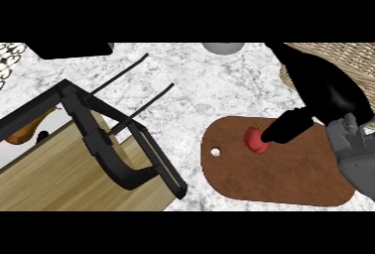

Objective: Pick the bell pepper from the cutting board and place it in the basket

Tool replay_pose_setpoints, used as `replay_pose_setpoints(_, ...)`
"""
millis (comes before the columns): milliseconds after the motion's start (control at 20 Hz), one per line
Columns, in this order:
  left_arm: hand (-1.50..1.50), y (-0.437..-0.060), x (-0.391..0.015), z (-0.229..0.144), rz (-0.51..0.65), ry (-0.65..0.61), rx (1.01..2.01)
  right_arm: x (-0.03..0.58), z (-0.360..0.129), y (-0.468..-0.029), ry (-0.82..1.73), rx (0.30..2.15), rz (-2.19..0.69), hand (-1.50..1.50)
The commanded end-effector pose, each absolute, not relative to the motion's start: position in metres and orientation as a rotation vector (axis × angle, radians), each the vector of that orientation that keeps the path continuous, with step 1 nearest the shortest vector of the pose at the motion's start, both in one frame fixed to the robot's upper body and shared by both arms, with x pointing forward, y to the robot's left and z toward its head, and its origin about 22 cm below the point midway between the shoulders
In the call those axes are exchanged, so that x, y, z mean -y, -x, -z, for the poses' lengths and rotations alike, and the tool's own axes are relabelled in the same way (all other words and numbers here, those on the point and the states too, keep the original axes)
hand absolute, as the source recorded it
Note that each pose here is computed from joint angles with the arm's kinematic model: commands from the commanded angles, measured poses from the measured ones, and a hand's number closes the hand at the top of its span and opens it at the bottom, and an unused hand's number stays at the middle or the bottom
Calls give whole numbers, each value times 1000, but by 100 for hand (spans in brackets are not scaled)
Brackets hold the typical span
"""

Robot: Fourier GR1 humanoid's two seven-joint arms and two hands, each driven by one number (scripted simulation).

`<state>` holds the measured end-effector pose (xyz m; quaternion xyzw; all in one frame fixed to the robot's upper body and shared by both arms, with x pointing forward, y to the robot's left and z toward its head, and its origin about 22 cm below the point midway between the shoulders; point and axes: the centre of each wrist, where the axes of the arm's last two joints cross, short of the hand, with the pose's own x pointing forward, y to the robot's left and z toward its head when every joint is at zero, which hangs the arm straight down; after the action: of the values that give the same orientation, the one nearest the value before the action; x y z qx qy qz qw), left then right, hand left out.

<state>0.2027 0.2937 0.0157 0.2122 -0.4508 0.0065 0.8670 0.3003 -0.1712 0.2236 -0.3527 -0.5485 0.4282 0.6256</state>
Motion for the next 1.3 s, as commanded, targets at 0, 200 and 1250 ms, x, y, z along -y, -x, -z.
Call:
replay_pose_setpoints(0, 0, -240, -276, -64, -1, -293, 1301, 174, -205, -292, 834, 1279, -904, -150)
replay_pose_setpoints(200, 0, -244, -279, -70, 4, -301, 1334, 180, -184, -294, 813, 1321, -810, -150)
replay_pose_setpoints(1250, 0, -254, -277, -71, 34, -265, 1327, 197, -91, -273, 821, 1126, -882, -150)
